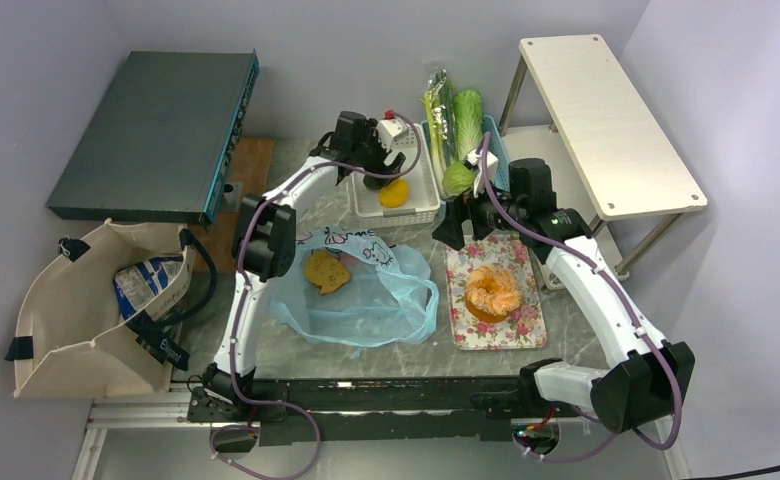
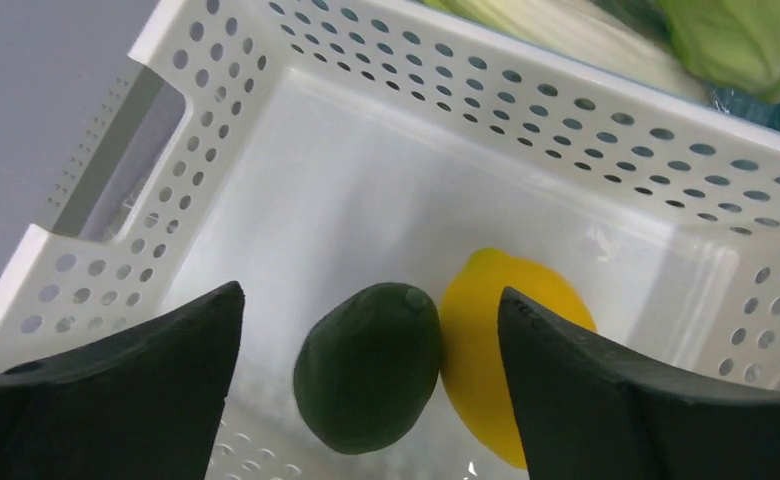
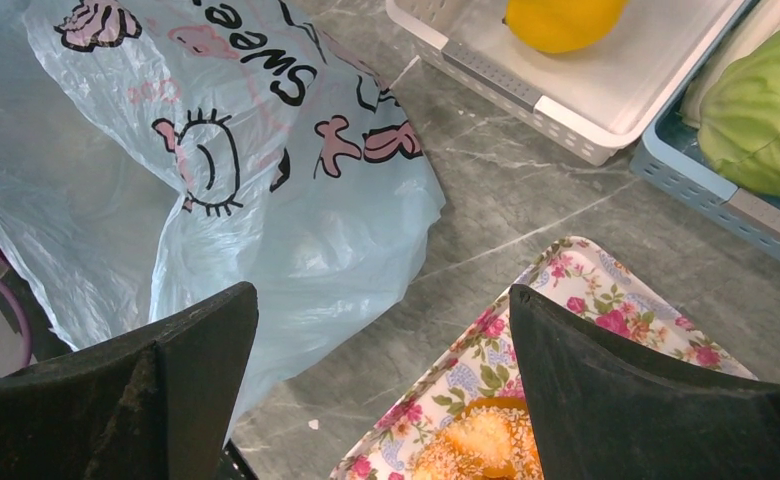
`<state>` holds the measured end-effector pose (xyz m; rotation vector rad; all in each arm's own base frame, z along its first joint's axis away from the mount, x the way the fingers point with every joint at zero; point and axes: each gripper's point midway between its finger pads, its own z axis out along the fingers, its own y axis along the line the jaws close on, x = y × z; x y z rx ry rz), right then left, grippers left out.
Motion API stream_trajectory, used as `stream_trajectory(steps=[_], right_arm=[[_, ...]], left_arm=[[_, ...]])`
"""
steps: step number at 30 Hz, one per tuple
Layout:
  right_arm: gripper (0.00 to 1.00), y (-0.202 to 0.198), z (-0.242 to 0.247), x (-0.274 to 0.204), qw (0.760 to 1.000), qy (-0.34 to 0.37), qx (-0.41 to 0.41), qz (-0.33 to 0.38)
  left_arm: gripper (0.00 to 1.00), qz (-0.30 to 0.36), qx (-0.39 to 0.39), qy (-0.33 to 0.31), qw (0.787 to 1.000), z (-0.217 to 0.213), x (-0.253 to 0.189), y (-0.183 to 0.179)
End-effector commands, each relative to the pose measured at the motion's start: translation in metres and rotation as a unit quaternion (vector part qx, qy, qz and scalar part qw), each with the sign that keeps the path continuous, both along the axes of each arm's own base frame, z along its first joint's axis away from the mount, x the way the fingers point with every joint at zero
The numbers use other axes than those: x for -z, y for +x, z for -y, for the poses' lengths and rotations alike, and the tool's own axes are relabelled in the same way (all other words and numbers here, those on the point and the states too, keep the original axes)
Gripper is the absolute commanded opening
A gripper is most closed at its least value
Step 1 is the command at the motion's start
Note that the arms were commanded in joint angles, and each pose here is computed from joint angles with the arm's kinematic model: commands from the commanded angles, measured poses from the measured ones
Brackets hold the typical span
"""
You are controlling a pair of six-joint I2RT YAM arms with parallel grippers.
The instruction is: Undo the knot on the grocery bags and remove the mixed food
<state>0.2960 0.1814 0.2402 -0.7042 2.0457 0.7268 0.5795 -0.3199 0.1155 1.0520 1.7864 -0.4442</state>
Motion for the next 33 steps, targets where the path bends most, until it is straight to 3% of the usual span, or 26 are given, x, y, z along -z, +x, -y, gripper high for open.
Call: stream_trajectory(steps=[1,6,11,15,19,22,27,29,33], right_arm=[[0.97,-0.005,0.000,-0.009,1.000,0.007,-0.011,0.014],[0.97,-0.006,-0.003,-0.013,1.000,0.008,-0.025,0.018],[0.97,-0.009,-0.002,-0.009,0.999,0.001,-0.033,0.017],[0.96,-0.017,-0.001,-0.001,0.999,-0.002,-0.039,0.007],[0.96,-0.022,-0.002,0.004,0.999,0.000,-0.045,0.006],[0.95,-0.023,-0.003,0.006,0.999,0.002,-0.050,0.002],[0.94,-0.021,-0.008,0.006,0.998,0.009,-0.056,-0.005],[0.94,-0.019,-0.010,0.006,0.998,0.011,-0.056,-0.006],[0.94,-0.016,-0.009,0.003,0.999,0.009,-0.052,-0.001]], left_arm=[[0.99,0.056,-0.008,-0.034,0.998,0.003,-0.073,0.012],[1.00,0.113,0.007,-0.062,0.992,-0.003,-0.168,-0.012],[0.99,0.136,0.036,-0.070,0.988,-0.035,-0.228,-0.103],[0.95,0.165,0.119,-0.054,0.978,-0.066,-0.226,-0.217],[0.75,0.165,0.186,-0.027,0.968,-0.095,-0.207,-0.315],[0.62,0.151,0.232,0.028,0.960,-0.107,-0.168,-0.354],[0.53,0.088,0.240,0.174,0.951,-0.114,-0.085,-0.363],[0.54,0.063,0.213,0.208,0.953,-0.117,-0.059,-0.352],[0.46,0.056,0.168,0.247,0.953,-0.119,-0.033,-0.326]])
